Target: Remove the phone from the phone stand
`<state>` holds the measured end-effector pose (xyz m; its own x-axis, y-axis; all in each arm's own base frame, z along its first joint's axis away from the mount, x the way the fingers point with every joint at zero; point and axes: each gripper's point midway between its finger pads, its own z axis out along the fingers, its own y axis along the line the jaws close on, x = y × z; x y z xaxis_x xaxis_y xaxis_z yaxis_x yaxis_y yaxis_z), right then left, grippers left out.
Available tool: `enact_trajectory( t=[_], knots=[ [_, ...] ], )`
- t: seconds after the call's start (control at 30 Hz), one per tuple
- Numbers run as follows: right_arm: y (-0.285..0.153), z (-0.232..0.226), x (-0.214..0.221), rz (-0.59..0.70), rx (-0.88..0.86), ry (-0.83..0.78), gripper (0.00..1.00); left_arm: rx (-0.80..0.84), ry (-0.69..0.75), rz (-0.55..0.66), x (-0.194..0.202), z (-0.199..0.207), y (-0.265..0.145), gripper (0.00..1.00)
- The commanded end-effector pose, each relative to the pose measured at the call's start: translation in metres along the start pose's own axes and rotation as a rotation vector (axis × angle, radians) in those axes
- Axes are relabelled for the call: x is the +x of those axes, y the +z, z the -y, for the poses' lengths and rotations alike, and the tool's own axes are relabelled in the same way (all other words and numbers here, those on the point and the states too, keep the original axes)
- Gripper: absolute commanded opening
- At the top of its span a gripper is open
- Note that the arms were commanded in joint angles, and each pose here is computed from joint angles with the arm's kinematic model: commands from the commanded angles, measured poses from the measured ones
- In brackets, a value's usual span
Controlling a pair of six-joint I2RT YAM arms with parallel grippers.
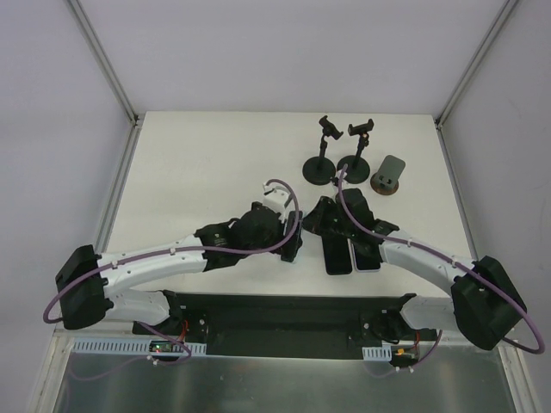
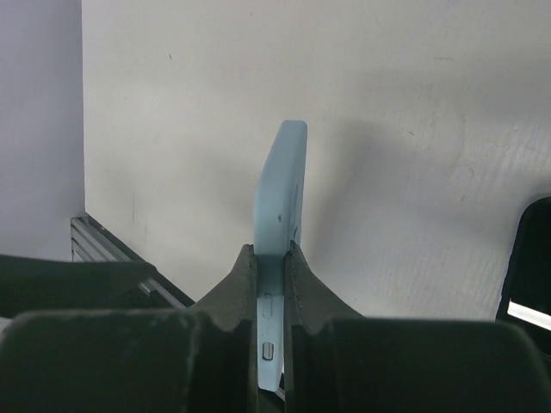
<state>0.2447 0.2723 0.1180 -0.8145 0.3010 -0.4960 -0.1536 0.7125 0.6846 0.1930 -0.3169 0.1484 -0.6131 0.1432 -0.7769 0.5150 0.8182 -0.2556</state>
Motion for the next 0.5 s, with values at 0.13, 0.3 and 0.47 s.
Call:
enact_trajectory(
  t=[0.13,0.3,0.47],
  knots=[
    [-0.003,-0.019,0.007,-0.106,-0.170,-0.045,0.01,0.047,-0.213,0.110,-0.035,-0.052,-0.036,0.94],
    [0.006,-0.004,0.017,-0.175,-0.157,-0.038,0.01,-0.001,-0.304,0.202,-0.065,-0.105,-0.072,0.96],
    [0.016,0.009,0.029,-0.248,-0.140,-0.030,0.01,-0.103,-0.226,0.262,-0.090,-0.141,-0.110,0.98]
  ],
)
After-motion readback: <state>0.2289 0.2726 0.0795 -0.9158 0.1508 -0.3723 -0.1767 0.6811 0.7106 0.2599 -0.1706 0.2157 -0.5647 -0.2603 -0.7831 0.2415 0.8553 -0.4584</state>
